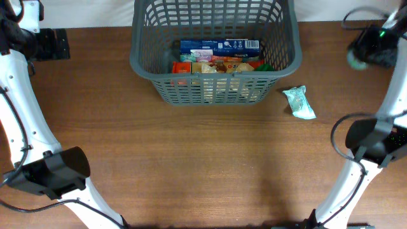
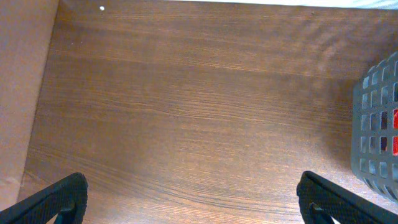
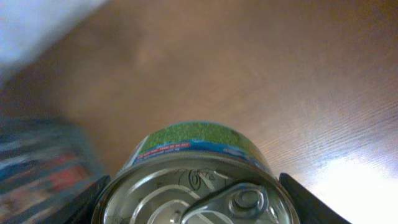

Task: Pack container
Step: 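Carry the tin can into the basket and release it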

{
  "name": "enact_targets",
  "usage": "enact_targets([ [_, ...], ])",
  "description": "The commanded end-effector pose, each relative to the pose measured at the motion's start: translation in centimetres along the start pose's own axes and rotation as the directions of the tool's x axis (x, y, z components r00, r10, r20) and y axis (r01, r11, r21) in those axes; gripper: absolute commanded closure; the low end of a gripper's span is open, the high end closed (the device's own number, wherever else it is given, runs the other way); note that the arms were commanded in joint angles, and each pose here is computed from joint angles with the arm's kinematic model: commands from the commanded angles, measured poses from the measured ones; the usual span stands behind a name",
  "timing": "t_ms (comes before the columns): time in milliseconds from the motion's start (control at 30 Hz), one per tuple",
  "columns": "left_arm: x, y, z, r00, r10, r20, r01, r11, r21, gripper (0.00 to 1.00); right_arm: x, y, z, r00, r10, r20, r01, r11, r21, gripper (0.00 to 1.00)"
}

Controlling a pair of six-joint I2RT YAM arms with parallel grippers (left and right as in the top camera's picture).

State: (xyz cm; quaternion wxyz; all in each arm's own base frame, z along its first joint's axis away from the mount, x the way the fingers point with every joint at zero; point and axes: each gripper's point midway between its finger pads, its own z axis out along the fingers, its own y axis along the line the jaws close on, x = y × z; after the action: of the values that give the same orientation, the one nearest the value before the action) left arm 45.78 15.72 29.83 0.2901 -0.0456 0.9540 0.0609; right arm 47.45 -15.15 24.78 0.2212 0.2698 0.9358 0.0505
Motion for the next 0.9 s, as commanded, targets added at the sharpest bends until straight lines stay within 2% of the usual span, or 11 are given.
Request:
enact_targets([
  [0,0.0,-0.1,0.3,1.000,-0.020,-0.004,0.020,1.000,0.013,0.01,0.2,7.0,-11.4,0.965,-0.096,0.246,0.138,0.977,-0.160,0.96],
  [133,0.0,-0.1,0.3,1.000,-0.020,-0.004,0.020,1.000,0.013,0.01,3.0,13.0,-17.0,0.904,-0.213,0.370,0.312,0.921,-0.231,0.96],
  [267,0.0,-0.1,0.3,1.000,-0.020,-0.004,0.020,1.000,0.013,0.01,7.3,19.1,-18.4,0.842,-0.367,0.395,0.490,0.825,-0.280,0.96],
  [400,0.0,-0.1,0.3,1.000,-0.020,-0.004,0.020,1.000,0.013,0.01,10.7,23.6,-16.9,0.761,-0.523,0.384,0.635,0.724,-0.271,0.96],
  [600,0.0,-0.1,0.3,1.000,-0.020,-0.004,0.020,1.000,0.013,0.01,11.8,26.6,-13.3,0.620,-0.686,0.381,0.779,0.595,-0.197,0.92],
  [867,0.0,-0.1,0.3,1.000,-0.020,-0.004,0.020,1.000,0.013,0.01,13.1,27.6,-7.0,0.612,-0.747,0.258,0.790,0.566,-0.234,0.92],
])
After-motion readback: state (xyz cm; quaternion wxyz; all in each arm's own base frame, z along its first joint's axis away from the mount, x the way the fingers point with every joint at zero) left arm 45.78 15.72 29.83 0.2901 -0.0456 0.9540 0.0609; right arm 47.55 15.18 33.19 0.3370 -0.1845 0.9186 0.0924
